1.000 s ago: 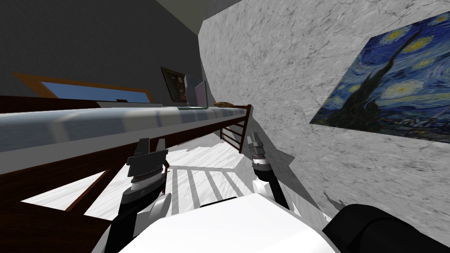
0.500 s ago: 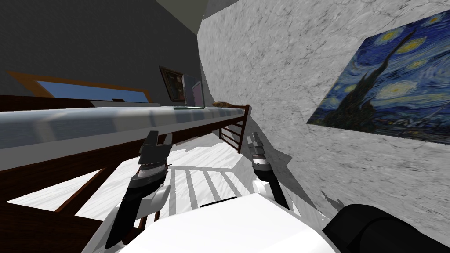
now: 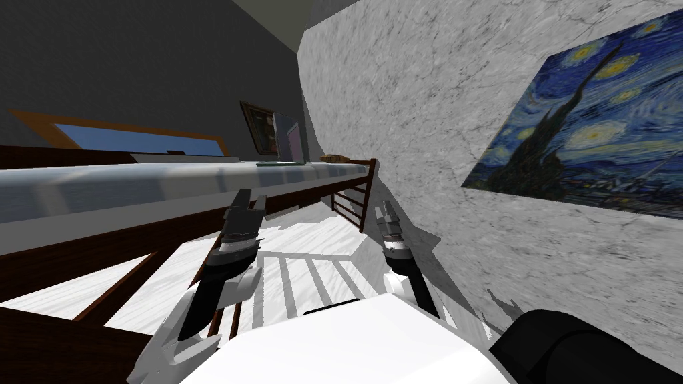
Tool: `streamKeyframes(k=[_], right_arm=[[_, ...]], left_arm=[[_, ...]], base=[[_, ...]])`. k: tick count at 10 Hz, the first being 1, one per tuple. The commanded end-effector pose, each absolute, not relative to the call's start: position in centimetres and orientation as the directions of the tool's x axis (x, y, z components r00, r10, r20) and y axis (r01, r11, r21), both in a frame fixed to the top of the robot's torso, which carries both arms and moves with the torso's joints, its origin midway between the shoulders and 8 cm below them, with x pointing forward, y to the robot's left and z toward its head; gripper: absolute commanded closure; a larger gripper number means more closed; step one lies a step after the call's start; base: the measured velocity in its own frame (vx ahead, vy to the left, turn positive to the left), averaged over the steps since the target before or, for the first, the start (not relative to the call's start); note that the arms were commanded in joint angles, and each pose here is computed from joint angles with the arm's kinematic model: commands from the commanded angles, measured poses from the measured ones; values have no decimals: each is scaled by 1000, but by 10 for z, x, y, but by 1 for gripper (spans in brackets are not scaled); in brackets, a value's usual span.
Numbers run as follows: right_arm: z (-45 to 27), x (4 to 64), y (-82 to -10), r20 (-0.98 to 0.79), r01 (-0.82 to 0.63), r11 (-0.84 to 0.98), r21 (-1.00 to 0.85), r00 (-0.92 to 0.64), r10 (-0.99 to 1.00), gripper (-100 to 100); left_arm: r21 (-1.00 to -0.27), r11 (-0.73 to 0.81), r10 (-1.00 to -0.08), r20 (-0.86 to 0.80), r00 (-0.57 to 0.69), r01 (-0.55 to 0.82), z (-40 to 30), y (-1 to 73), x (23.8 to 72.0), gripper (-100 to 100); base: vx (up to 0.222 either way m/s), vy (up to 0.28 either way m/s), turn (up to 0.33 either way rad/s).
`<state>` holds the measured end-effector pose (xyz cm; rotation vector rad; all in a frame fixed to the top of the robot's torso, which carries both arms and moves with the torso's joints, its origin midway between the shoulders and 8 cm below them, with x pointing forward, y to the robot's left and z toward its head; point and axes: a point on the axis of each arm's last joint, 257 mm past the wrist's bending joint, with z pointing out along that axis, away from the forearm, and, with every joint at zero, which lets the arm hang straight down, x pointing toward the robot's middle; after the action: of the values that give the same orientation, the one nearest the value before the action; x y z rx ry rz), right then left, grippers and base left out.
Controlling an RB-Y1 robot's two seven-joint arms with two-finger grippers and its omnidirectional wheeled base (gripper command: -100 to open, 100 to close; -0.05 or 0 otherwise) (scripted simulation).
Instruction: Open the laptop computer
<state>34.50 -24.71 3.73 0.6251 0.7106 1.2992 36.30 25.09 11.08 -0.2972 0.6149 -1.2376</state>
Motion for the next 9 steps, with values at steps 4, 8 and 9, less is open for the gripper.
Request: streamKeyframes(k=[4,8,9], right_arm=[[37,345,-247,-116,-630,166,759,120,986,0],[37,345,-247,-116,-629,166,759,120,986,0],[37,345,-247,-116,-629,166,759,120,986,0]], left_arm=[[-515,410,-904,-337,262,753,137,249,402,-100],[-491,432,-895,-340,289,757,163,246,415,-100],[-477,427,-896,-335,290,768,170,243,413,-100]], base=[[3,-91,6],[3,-61,7],[-2,-29,5]])
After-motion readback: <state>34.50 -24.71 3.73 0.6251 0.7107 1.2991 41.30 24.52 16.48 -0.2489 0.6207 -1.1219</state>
